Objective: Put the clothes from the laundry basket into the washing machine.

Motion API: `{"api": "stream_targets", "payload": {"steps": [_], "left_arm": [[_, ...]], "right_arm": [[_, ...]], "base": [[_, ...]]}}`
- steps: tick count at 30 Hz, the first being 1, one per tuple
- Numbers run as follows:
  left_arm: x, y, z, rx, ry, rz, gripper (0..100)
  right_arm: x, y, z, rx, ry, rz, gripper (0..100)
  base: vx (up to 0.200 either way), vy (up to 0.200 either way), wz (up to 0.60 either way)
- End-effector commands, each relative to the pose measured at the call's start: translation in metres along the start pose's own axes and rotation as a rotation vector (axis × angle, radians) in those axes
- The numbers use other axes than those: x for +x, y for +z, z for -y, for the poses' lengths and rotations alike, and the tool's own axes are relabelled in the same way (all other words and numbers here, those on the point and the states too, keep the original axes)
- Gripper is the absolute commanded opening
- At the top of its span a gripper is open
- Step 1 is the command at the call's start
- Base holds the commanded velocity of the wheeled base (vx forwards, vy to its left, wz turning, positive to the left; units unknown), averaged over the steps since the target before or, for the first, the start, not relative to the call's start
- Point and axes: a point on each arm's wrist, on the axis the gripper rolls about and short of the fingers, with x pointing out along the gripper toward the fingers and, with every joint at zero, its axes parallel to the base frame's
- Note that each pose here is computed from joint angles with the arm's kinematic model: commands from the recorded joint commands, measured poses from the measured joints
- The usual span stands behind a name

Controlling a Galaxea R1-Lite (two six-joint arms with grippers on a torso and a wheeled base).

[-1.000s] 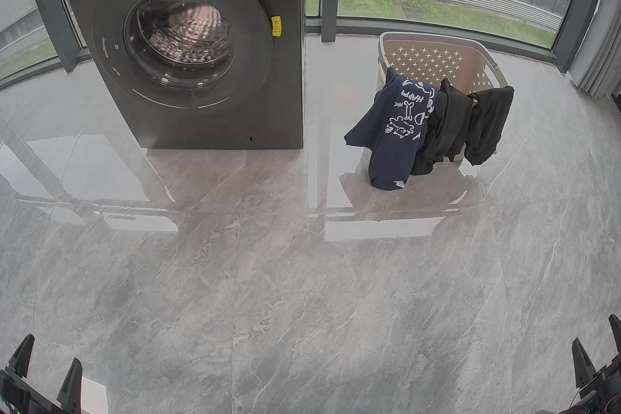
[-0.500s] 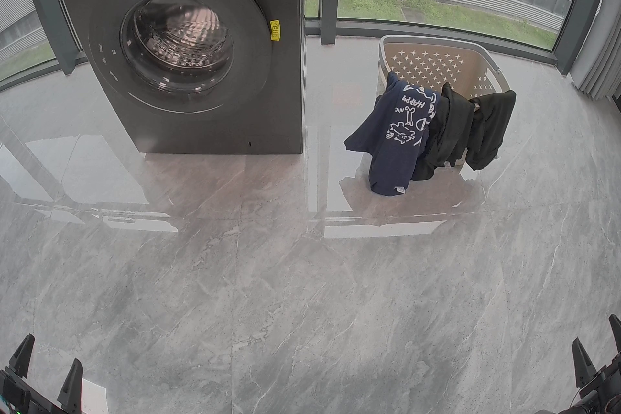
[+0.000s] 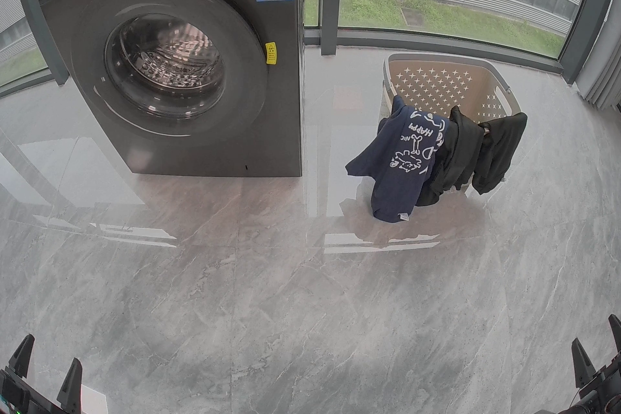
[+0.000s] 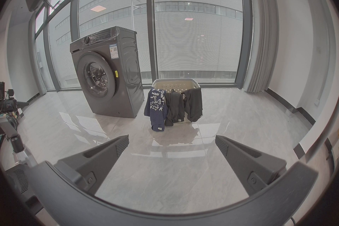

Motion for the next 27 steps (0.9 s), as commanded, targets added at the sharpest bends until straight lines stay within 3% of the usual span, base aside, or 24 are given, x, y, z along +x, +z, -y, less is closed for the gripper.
{"api": "stream_targets", "payload": {"steps": [1, 7, 25, 27], "left_arm": [[0.0005, -0.0047, -0.0001, 0.000, 0.001, -0.007, 100], [0.0005, -0.0047, -0.0002, 0.000, -0.001, -0.007, 100], [0.0005, -0.0047, -0.0001, -0.006, 0.001, -0.007, 100], [0.0005, -0.0047, -0.0002, -0.006, -0.001, -0.007, 100]], "right_arm": [[0.0001, -0.0048, 0.0000, -0.001, 0.001, -0.002, 100], [0.0001, -0.0048, 0.0000, 0.002, -0.002, -0.002, 100], [0.0001, -0.0048, 0.0000, 0.002, 0.000, -0.002, 100], [0.0001, -0.0048, 0.0000, 0.002, 0.000, -0.002, 100]], "base": [[0.000, 0.000, -0.60], [0.000, 0.000, -0.40], [0.200, 0.000, 0.00], [0.000, 0.000, 0.00]]}}
